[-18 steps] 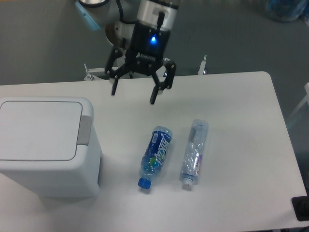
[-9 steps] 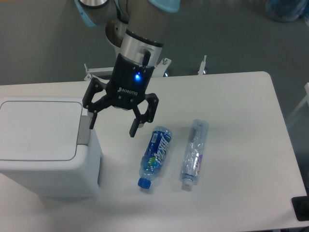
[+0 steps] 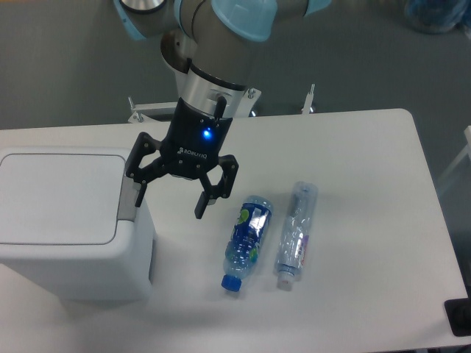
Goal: Open the trash can
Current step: 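Press the gripper fingertip on the trash can lid's push button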
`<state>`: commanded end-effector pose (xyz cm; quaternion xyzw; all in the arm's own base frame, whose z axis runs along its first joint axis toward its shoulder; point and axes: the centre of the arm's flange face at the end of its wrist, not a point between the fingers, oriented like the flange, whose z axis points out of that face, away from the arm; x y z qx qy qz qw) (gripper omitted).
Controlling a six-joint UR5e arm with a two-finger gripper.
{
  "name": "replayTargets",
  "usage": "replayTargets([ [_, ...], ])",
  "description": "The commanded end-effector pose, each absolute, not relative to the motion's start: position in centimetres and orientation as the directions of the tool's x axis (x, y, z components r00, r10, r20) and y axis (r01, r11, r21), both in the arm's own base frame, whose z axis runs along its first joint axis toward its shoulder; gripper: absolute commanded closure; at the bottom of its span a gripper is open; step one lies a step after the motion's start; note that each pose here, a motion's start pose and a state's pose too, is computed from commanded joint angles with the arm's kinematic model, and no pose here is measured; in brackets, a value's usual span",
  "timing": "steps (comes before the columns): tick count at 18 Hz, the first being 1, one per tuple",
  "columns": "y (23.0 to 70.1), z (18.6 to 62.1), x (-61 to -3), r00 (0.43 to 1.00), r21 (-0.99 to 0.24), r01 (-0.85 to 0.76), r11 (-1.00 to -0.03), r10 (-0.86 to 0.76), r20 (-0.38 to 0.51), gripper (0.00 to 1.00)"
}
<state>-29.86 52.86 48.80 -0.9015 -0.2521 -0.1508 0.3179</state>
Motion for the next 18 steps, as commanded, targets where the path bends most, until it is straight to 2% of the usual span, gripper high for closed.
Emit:
replayTargets([
  [18, 53.0, 46.7, -28.4, 0.843, -0.479, 0.519, -0.708, 0.33, 0.425, 0.0],
])
